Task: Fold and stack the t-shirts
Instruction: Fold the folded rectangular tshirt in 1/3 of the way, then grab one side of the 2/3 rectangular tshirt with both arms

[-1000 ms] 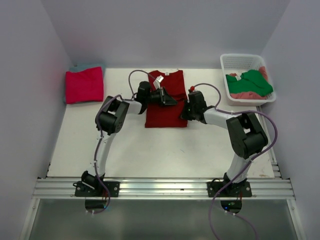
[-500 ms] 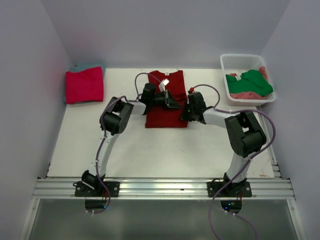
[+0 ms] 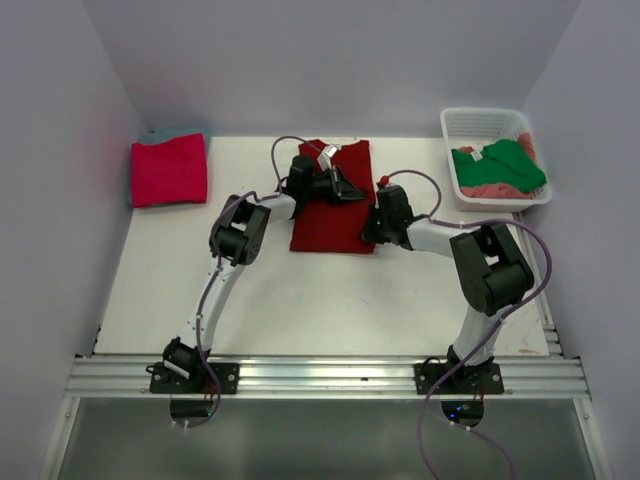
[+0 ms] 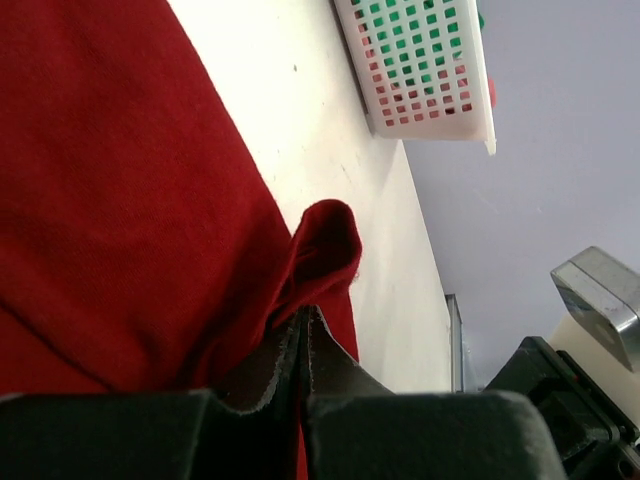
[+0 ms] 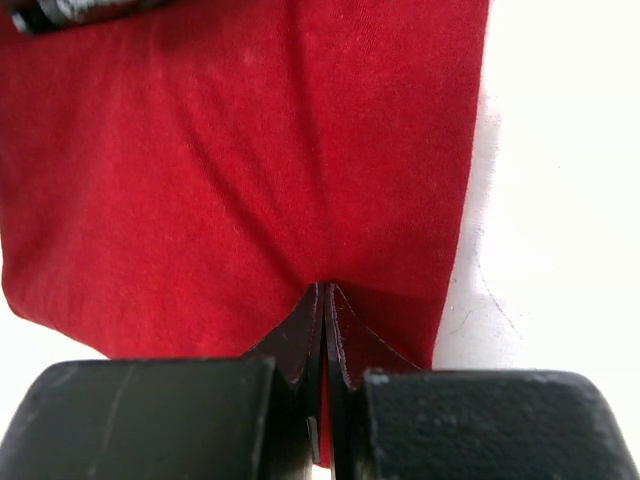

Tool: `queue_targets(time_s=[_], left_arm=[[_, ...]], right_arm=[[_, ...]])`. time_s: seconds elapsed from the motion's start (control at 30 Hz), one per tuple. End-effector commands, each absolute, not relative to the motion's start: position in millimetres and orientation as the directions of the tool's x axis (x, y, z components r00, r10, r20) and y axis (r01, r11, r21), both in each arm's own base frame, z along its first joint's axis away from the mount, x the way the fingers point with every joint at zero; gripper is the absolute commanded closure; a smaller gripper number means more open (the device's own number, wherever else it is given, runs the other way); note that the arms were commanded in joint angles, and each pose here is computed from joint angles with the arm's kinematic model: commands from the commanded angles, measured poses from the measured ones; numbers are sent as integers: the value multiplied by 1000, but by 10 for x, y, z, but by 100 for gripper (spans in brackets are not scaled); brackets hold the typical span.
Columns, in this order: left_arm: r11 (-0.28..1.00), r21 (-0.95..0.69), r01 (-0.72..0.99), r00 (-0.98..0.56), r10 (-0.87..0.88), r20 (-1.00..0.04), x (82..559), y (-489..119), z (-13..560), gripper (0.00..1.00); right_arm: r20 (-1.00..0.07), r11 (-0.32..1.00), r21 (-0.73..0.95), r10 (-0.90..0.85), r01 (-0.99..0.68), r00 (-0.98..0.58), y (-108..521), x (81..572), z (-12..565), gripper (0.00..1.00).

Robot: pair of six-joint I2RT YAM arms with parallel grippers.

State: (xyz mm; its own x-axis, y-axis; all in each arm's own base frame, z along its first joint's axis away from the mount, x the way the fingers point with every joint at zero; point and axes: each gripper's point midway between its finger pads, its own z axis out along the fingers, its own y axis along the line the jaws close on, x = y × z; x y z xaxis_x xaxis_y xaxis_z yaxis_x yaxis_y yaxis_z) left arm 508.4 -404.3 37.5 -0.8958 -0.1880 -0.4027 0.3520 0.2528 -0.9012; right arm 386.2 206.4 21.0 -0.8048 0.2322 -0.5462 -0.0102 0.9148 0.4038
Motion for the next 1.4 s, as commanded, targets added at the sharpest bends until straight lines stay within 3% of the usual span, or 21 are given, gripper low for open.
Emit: queue_targets(time_s=[0.0,0.3,0.7,0.8,0.93,1.0,1.1,1.13,1.17,1.27,1.37], left_arm=[[300,-894,332,-863,-286,-416,5407,-3829,217,97],[246,-824,510,-738,-366,-566,5722,-3690,862,89],[276,-796,538,-680,-416,-604,6093,-3485,873,88],[222,-756,615,-637,-425,-643,6021,-3404,1329,92],[291,-603,743,-472,-412,-780,5820,-3225,2163,92],[372,-496,784,-340,-411,-846,5630,-3049,2662,81],[465,-430,774,-264,-379,-887,5328,-2846,2964,57],[485,-444,754,-278,-377,-884,5249,-2795,2944,44],[505,-448,737,-293,-358,-887,5173,-2753,2877,3],[561,-500,660,-390,-313,-866,4893,-2614,2559,0],[538,-583,608,-519,-286,-805,4399,-2543,2074,0]], right_arm=[[-538,929,371,202,-14,-819,1989,3720,164,100],[-515,929,370,193,-13,-835,1982,3631,47,100],[-490,928,371,182,-16,-852,1985,3560,-64,100],[-486,934,358,177,-10,-856,1949,3538,-144,100],[-483,934,358,177,-9,-858,1953,3541,-206,100],[-486,931,365,176,-16,-856,1973,3545,-205,100],[-515,929,368,183,-23,-837,1971,3603,-127,100],[-531,924,381,191,-31,-826,1994,3639,-56,100],[-539,922,385,192,-38,-820,2004,3656,-23,100],[-576,912,406,203,-62,-792,2048,3739,189,99],[-607,907,416,218,-71,-764,2044,3772,418,83]])
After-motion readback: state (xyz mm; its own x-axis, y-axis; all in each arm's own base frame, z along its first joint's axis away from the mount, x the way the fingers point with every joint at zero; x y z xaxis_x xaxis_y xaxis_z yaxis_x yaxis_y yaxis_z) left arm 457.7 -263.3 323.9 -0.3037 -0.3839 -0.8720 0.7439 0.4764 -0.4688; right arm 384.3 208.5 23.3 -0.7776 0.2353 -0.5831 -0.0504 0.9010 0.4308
